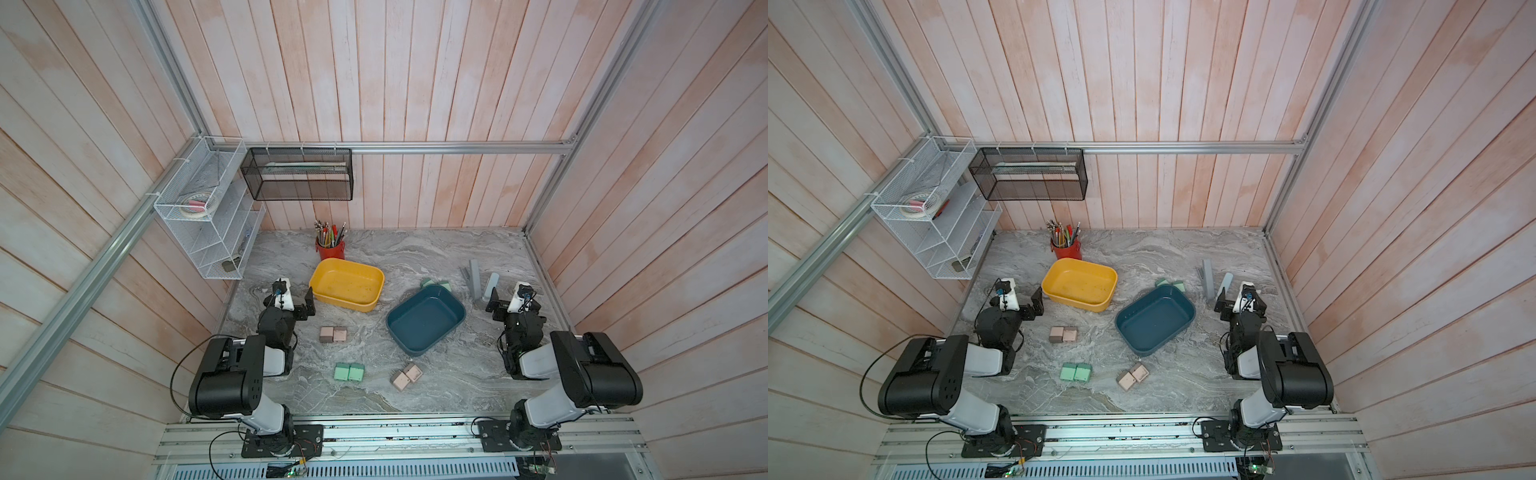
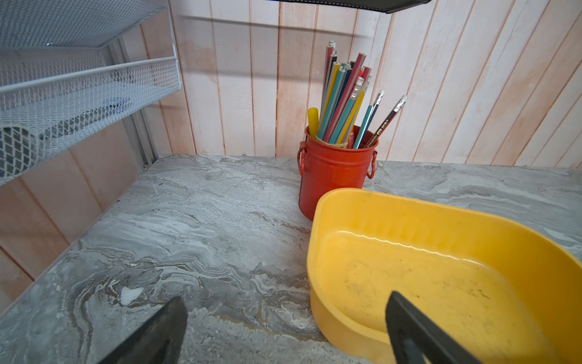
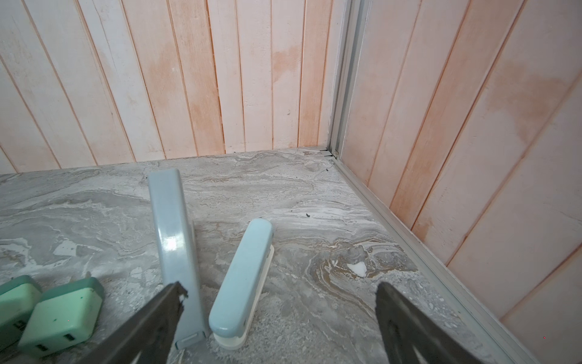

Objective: Place the plugs by color into the storage box
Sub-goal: Pick up the plug from the center of the board.

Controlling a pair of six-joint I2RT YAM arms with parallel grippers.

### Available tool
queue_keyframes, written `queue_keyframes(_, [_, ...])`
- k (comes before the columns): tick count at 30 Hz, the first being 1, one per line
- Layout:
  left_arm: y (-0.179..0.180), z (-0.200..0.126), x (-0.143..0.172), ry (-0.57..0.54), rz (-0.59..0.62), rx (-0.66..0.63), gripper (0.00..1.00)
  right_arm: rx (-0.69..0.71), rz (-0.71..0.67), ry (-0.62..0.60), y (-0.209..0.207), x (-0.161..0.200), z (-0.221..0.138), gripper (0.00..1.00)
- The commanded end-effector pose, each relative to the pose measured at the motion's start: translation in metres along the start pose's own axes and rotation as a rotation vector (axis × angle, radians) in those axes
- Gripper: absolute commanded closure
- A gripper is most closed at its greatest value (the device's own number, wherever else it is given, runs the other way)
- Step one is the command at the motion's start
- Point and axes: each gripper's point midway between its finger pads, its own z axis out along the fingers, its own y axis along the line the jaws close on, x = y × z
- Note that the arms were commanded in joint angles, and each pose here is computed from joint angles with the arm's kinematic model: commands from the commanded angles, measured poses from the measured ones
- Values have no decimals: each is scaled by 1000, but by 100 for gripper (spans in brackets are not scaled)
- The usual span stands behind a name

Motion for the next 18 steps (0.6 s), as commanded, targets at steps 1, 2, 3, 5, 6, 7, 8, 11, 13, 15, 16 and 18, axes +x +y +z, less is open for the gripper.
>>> queue_keyframes(1, [2, -3, -4, -25, -17, -12, 0, 0, 15, -9, 0, -3, 3, 2])
queue_keyframes(2, [8, -2, -10, -23, -31, -44, 0, 11, 14, -10, -2, -4, 3, 2])
queue_keyframes(3, [14, 1, -14, 7, -43, -81, 0, 49, 24, -9, -7, -6, 4, 2])
queue_keyframes(5, [16, 8, -23, 61, -48, -87, 0, 149, 46, 58, -21, -9, 12, 2])
queue_keyframes(6, [17, 10, -27, 92, -94, -94, 0, 217, 74, 132, -31, -8, 18, 2])
queue_keyframes(7, [20, 11, -32, 112, -134, -114, 0, 252, 92, 199, -34, -9, 25, 2])
queue_keyframes(8, [23, 11, -34, 154, -188, -144, 0, 253, 100, 283, -31, -7, 30, 2])
queue_keyframes(11, [34, 3, -40, 324, -380, -278, 0, 156, 171, 426, -8, -8, 35, 2])
queue_keyframes(13, [29, -9, -45, 427, -459, -337, 0, 109, 220, 506, 6, -6, 30, 2])
queue_keyframes(15, [13, -21, -50, 481, -540, -323, 0, 76, 257, 581, 19, -2, 22, 2])
queue_keyframes(16, [3, -26, -51, 507, -582, -288, 0, 65, 272, 627, 25, 0, 16, 2])
queue_keyframes(18, [-8, -43, -39, 625, -662, -288, 0, 32, 267, 718, 38, 6, 4, 2])
